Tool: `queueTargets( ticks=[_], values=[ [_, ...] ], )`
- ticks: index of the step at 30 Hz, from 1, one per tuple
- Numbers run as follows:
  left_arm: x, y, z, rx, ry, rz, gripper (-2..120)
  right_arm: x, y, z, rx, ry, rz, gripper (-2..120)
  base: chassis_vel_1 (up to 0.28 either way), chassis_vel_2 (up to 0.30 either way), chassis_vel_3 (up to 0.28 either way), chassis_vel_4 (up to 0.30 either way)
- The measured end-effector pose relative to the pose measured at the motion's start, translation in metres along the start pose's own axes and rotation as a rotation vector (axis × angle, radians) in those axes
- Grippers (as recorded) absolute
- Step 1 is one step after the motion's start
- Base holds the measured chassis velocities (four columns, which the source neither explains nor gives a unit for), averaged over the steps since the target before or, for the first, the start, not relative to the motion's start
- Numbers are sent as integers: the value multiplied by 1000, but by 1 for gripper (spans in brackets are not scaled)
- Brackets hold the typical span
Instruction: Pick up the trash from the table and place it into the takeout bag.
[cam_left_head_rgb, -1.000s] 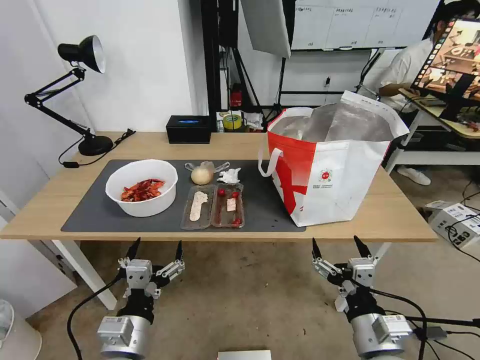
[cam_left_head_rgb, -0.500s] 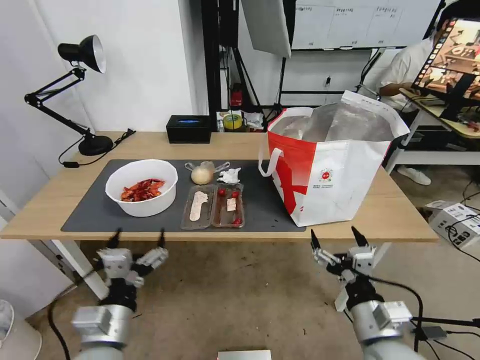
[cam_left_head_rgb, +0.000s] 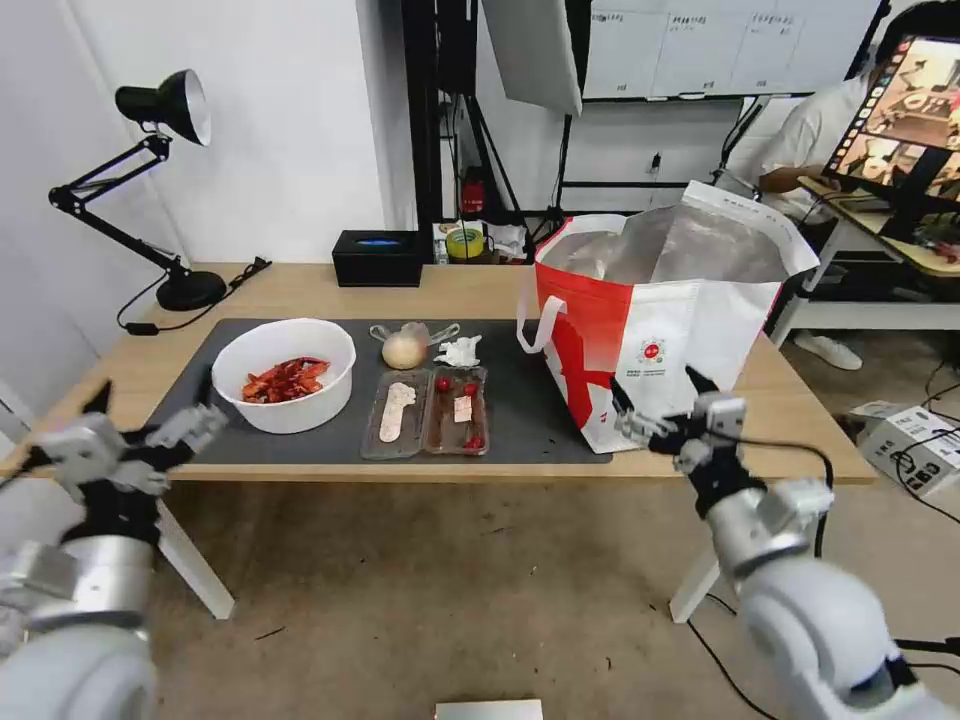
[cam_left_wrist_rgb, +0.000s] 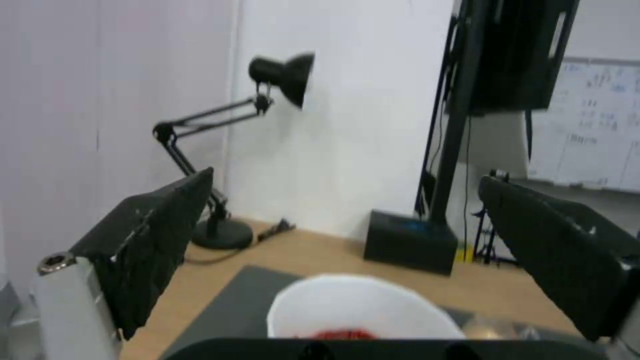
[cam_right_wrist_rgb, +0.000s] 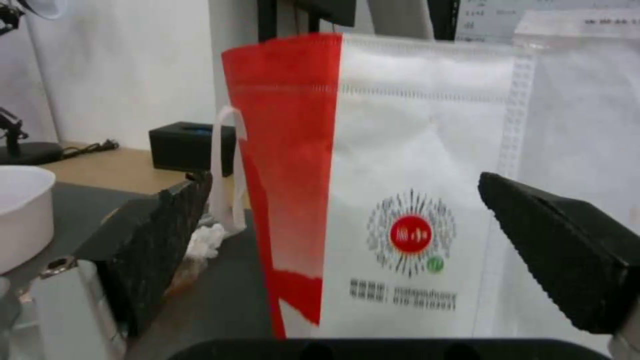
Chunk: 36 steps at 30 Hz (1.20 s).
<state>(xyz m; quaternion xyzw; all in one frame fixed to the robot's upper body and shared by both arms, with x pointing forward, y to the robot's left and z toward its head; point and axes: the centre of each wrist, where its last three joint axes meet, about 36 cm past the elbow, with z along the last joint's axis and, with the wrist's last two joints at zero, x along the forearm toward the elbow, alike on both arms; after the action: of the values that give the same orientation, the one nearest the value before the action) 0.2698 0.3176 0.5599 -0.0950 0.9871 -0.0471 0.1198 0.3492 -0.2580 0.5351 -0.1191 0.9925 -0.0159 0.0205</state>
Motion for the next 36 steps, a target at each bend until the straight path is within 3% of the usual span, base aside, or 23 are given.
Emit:
queueTargets(
  ticks=[9,32,36],
  values=[
    [7,2,3,8,32,-8,100,-28,-20,-51,54,60,-56,100,0,0,0,0],
    [14,4,18,-9,87,-9,100,-22,-9,-29,0,134,-64,100,0,0,0,0],
    [20,5,29,-19,105,-15,100,-18,-7,-18,0,155,-58,100,0,0,0,0]
  ],
)
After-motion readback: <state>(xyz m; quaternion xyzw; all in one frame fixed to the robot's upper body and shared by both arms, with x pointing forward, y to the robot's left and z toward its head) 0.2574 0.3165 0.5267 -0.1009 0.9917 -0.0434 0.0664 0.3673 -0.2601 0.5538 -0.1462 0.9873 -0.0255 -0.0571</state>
